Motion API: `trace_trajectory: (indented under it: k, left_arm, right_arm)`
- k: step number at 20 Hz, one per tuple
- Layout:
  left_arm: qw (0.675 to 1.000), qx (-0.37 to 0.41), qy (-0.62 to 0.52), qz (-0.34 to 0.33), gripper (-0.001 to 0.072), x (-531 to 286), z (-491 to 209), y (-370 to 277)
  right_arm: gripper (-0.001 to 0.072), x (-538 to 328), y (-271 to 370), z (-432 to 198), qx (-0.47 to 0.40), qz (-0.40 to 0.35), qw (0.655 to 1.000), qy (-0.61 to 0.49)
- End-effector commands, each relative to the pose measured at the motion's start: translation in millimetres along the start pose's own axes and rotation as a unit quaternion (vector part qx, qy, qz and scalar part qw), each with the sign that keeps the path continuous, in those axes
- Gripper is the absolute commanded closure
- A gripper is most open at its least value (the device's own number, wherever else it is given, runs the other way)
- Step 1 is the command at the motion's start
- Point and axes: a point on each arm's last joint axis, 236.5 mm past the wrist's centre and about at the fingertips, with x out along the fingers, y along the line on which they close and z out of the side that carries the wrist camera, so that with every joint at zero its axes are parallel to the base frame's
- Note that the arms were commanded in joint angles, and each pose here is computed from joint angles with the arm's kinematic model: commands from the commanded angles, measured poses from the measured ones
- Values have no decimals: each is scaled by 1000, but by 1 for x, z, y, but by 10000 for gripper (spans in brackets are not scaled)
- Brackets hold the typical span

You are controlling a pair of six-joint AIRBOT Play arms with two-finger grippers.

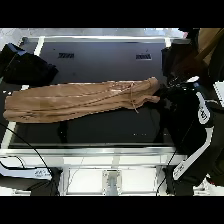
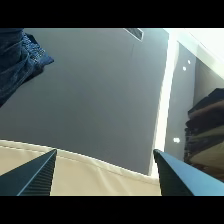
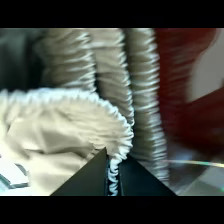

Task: Fold the clothes and pants, and hang the long-sleeved shirts on hangers.

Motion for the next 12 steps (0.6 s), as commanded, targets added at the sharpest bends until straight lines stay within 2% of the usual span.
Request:
trace_trajectory:
  k: [1, 2, 3, 4, 6, 8, 12]
  left_arm:
    - [1000, 1, 19, -3, 23, 0, -9, -2]
    - [999, 2, 33, -6, 207, 0, -16, -4]
    - [999, 4, 47, -10, 507, 1, -23, -8]
    - [998, 9, 61, -15, 676, 2, -31, -14]
    - [995, 28, 95, -34, 690, 10, -52, -38]
    - [986, 81, 128, -68, 690, 23, -81, -81]
    - [948, 178, 214, -156, 691, 63, -187, -195]
  right_arm:
    - [673, -32, 34, -1, -31, 17, 999, -11]
    - [673, -51, 45, -4, -42, 19, 999, -16]
    - [673, -70, 56, -8, -53, 20, 998, -21]
    - [673, -91, 68, -13, -65, 20, 997, -30]
    - [673, -132, 93, -24, -88, 15, 995, -50]
    - [674, -161, 120, -30, -100, 6, 992, -82]
    - [673, -146, 171, -51, -122, 1, 991, -61]
